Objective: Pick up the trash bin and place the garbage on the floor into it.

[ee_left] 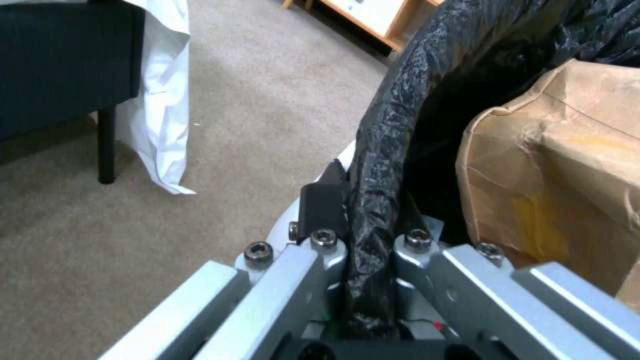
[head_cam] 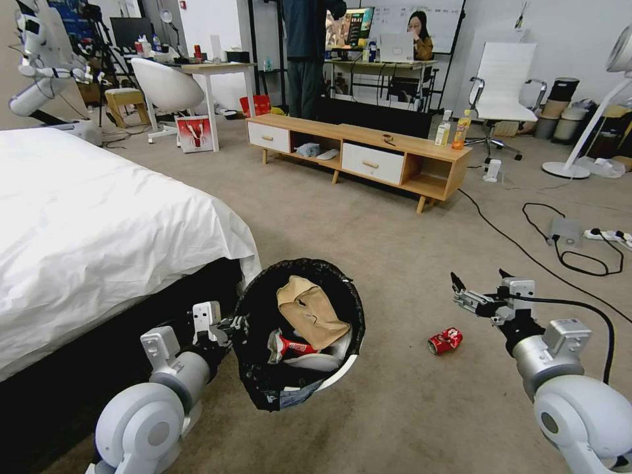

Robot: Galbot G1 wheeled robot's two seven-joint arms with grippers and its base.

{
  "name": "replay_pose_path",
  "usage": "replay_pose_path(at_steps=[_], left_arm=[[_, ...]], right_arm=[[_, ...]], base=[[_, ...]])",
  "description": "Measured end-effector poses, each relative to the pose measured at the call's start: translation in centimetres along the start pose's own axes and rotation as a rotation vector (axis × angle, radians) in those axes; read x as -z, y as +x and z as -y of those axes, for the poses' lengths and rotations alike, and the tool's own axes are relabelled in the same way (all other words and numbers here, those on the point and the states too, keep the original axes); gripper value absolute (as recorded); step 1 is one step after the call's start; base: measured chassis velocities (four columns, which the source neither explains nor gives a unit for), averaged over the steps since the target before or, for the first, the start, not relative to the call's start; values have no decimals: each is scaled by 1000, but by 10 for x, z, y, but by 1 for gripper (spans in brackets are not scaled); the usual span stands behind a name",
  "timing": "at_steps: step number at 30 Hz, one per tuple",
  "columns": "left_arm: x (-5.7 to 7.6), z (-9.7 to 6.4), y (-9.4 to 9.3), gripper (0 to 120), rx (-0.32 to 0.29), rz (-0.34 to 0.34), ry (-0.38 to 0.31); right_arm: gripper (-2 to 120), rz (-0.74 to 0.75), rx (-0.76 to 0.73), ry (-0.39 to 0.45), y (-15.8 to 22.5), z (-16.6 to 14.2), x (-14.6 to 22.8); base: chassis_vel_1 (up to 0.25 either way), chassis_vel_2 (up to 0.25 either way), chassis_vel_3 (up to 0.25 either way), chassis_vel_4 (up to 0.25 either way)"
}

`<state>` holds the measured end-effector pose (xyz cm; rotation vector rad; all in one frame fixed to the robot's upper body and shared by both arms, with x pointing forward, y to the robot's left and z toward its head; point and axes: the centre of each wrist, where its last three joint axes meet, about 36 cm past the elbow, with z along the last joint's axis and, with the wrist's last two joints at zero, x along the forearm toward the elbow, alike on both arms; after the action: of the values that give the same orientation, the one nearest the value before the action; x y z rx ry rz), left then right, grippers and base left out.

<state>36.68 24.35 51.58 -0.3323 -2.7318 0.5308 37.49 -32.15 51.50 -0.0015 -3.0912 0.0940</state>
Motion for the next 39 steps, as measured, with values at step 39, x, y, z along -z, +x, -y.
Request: replay_pose_path(at_steps=[39], left_arm=[[3, -2, 1, 2, 6, 15, 31]], right_arm=[[100, 4, 22, 33, 0, -6, -6]], base=[[-10, -12, -13, -9]])
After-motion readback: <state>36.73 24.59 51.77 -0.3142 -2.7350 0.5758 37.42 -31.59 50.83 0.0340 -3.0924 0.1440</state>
